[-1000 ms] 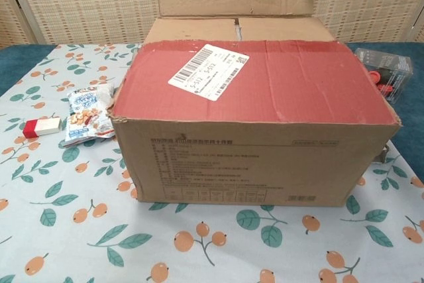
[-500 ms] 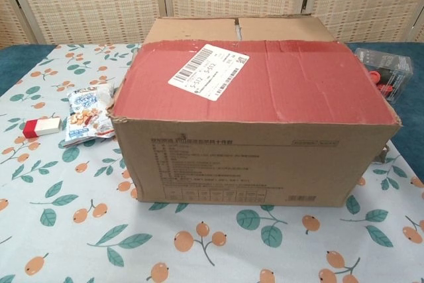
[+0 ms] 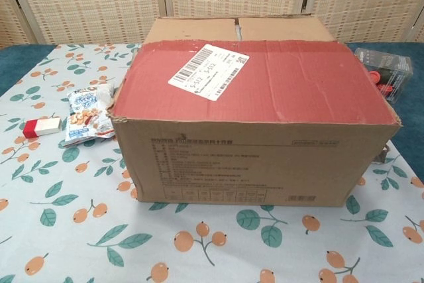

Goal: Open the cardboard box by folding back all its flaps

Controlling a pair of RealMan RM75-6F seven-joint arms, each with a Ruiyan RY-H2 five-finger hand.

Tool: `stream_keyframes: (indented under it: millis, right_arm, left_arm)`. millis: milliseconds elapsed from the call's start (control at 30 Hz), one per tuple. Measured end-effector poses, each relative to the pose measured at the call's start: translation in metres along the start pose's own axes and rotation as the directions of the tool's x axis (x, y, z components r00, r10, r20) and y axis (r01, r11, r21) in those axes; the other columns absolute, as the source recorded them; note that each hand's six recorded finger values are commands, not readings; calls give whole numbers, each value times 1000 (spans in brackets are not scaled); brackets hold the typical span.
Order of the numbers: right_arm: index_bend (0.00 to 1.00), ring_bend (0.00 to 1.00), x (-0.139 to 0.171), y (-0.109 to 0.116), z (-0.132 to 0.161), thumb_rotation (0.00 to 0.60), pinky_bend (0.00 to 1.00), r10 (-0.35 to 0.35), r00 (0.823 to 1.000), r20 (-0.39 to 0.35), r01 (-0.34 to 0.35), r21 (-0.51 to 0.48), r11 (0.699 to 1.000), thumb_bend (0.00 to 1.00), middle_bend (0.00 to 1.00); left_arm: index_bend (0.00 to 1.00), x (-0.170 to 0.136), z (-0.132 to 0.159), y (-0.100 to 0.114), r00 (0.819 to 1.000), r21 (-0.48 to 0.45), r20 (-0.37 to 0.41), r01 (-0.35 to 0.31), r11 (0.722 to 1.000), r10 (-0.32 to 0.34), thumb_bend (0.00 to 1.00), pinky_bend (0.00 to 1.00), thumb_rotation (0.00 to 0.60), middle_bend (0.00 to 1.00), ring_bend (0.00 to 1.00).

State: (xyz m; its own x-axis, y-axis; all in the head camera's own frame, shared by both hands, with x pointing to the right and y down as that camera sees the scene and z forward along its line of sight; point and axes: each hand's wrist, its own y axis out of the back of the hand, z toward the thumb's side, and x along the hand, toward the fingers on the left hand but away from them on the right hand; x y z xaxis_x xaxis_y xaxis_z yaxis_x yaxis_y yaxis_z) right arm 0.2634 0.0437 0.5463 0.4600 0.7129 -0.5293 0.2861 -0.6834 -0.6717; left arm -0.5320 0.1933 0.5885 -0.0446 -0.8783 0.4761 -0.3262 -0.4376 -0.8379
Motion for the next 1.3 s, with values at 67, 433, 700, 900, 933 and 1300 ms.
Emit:
stream_keyframes:
  millis: [67,433,700,900,933,1300]
  right_arm:
    - [0,69,6,-4,-3,600,0,30,1000,4,-30,-76,997,426,6]
    - [11,187,6,-23,-12,600,204,108,991,-85,-136,-545,827,425,121]
    - [15,202,-17,-38,-38,600,216,136,980,-144,-198,-672,714,426,121]
    - [15,202,-29,-54,-42,600,216,165,971,-173,-239,-666,707,426,121]
    - [15,201,-30,-55,-42,600,216,167,970,-176,-242,-667,705,426,121]
    - [5,202,-17,-70,-39,600,226,198,956,-218,-294,-682,669,425,121]
  left_arm:
    - [0,0,-1,0,1000,5,-4,-3,1000,3,367,15,600,0,3]
    - [0,0,-3,1,1000,11,-12,-5,1000,5,367,11,600,0,3]
    - [0,0,-3,1,1000,21,-7,-9,1000,9,367,1,600,0,2]
    - [0,0,-2,1,1000,17,-6,-14,1000,14,366,0,600,0,2]
    - [0,0,-3,1,1000,18,-8,-13,1000,13,366,0,600,0,2]
    - [0,2,-4,-1,1000,26,-14,-7,1000,7,367,0,600,0,2]
